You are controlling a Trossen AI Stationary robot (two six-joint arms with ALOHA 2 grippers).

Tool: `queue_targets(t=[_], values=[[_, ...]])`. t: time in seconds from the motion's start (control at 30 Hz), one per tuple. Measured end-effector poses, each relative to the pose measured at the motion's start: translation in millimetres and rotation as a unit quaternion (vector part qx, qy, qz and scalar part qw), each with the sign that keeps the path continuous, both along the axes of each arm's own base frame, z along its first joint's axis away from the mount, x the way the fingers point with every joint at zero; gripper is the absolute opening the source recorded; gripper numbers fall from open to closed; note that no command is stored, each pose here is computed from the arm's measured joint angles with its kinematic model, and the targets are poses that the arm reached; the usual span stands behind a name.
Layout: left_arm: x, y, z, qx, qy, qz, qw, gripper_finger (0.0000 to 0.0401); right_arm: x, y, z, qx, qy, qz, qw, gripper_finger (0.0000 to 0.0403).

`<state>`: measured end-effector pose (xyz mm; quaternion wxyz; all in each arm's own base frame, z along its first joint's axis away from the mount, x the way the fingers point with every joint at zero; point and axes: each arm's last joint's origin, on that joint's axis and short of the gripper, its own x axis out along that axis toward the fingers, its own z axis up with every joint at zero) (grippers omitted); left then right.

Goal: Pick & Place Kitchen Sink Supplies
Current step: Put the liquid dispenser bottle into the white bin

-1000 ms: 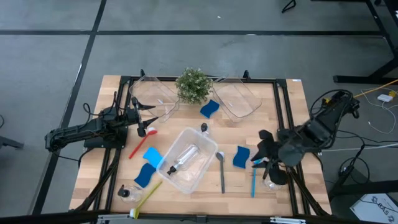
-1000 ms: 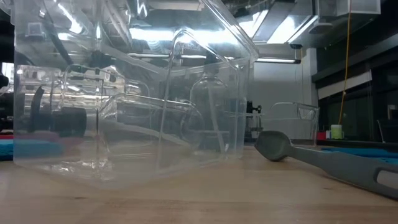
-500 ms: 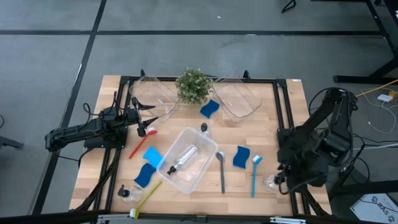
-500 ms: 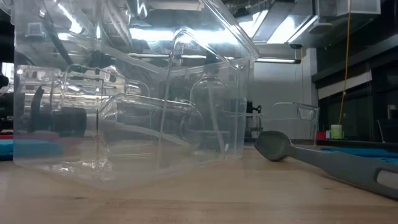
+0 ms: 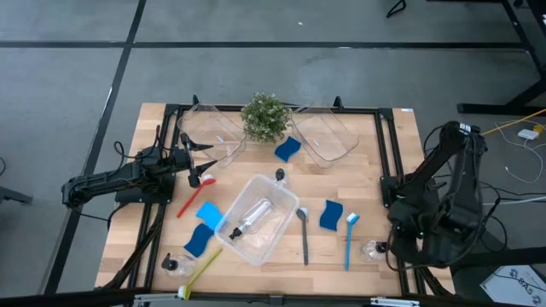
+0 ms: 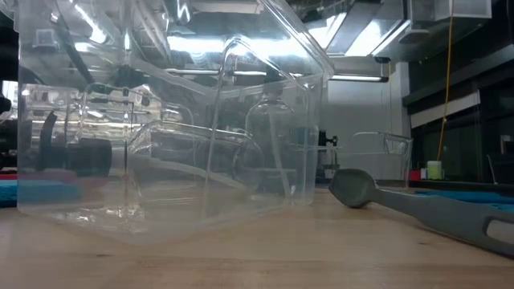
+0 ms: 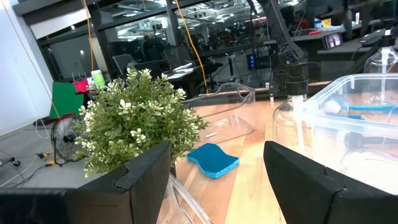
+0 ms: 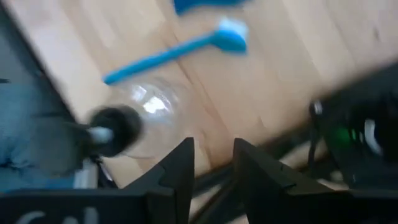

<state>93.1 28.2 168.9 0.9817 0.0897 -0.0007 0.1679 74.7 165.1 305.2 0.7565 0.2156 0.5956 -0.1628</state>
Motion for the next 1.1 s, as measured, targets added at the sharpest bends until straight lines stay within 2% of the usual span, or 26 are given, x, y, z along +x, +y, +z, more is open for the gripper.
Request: queue_targets(t=[0.2,0.33,0.5,0.77,0.9,1.1], values=[[0,0,0,0.000,0.000,0.000,1.000,0.0251,-6,-2,-31,-0.009,0.091,-0.053,0.994,0.0113],[0,0,0,0.000,0.000,0.000,1.000,0.0251,-5,1,-39,0.012,0.093,-0.052,0.994,0.0128],[0,0,0,0.000,0.000,0.000,1.000,0.0251,-3,4,-36,0.019,0.084,-0.027,0.996,0.0176],[0,0,0,0.000,0.000,0.000,1.000,0.0251,-3,-1,-4,0.024,0.034,0.014,0.999,0.0241],[0,0,0,0.000,0.000,0.000,1.000,0.0251,-5,-1,14,0.032,-0.008,0.023,0.999,0.0245],[0,0,0,0.000,0.000,0.000,1.000,0.0251,-15,21,17,0.081,-0.077,0.064,0.992,0.0239]])
